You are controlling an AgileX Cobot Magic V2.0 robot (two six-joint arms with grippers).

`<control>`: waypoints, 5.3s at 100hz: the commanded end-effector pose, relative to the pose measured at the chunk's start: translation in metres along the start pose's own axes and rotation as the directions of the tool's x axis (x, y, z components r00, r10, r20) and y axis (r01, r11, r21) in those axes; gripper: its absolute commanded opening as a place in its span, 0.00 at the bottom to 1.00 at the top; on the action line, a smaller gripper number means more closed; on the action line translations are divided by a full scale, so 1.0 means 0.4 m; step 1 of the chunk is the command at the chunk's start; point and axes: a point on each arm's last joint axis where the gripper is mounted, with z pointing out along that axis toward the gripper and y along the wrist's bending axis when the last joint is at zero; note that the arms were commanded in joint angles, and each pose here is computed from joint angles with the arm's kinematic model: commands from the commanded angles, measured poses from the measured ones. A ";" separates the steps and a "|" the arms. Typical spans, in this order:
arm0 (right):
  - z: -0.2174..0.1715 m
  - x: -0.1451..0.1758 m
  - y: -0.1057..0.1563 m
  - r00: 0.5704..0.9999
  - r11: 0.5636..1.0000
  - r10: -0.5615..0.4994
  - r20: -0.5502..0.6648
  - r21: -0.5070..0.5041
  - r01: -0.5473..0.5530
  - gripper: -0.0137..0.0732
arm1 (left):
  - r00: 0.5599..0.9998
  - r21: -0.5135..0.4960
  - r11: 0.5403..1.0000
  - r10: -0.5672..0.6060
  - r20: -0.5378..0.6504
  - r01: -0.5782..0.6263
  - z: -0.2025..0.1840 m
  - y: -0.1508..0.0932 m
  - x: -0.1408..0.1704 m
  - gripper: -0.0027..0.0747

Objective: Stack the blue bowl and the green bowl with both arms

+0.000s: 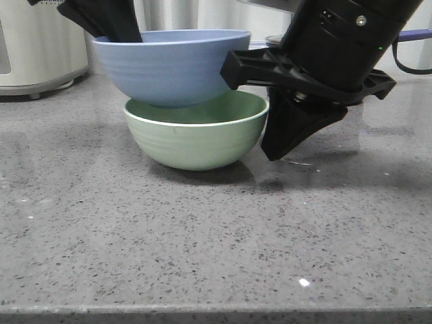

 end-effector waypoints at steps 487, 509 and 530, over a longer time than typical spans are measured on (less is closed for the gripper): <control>-0.386 0.428 -0.133 0.639 0.986 0.010 0.769 0.097 -0.133 0.08 | 0.500 -0.390 0.871 0.206 0.841 0.298 -0.232 0.050 0.738 0.01; -0.386 0.428 -0.133 0.639 0.986 0.010 0.769 0.097 -0.133 0.08 | 0.469 -0.408 0.861 0.239 0.850 0.302 -0.154 0.067 0.791 0.01; -0.386 0.428 -0.133 0.639 0.986 0.010 0.769 0.097 -0.133 0.08 | 0.426 -0.411 0.857 0.261 0.866 0.311 -0.091 0.082 0.832 0.01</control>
